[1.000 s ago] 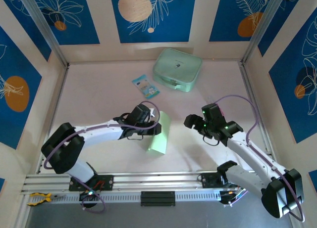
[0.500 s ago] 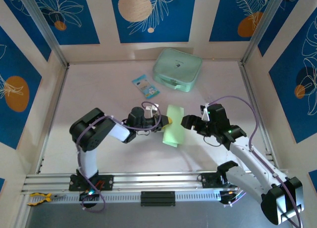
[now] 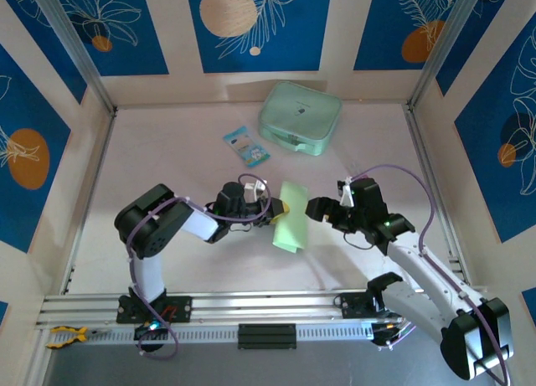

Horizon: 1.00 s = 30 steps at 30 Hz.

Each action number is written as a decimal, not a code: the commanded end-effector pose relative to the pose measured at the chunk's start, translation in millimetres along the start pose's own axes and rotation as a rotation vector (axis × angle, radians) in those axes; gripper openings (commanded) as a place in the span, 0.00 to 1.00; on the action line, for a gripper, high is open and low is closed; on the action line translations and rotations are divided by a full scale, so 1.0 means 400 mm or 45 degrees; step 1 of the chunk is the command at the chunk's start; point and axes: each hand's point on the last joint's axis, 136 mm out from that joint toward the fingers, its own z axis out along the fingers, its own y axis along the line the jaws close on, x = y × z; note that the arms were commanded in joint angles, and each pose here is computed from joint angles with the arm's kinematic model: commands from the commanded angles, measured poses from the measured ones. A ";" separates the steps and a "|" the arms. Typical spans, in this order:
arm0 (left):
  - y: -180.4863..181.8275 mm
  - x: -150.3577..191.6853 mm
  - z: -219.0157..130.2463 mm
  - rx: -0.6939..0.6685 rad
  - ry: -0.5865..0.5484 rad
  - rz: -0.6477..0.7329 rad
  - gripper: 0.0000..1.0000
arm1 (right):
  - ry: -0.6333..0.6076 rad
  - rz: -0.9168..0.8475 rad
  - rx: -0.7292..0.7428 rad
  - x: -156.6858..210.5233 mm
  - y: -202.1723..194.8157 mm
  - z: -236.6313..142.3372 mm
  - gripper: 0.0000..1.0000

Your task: Fold a paper plane with a square sheet of paper (pick it up from the middle)

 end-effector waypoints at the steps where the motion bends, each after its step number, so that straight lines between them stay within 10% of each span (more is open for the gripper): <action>1: 0.035 -0.003 -0.013 -0.114 -0.014 0.025 0.29 | 0.044 -0.016 -0.057 0.008 0.019 0.005 0.84; 30: 0.132 0.029 -0.095 -0.531 -0.162 0.027 0.35 | 0.027 -0.018 0.062 0.025 0.011 0.057 0.81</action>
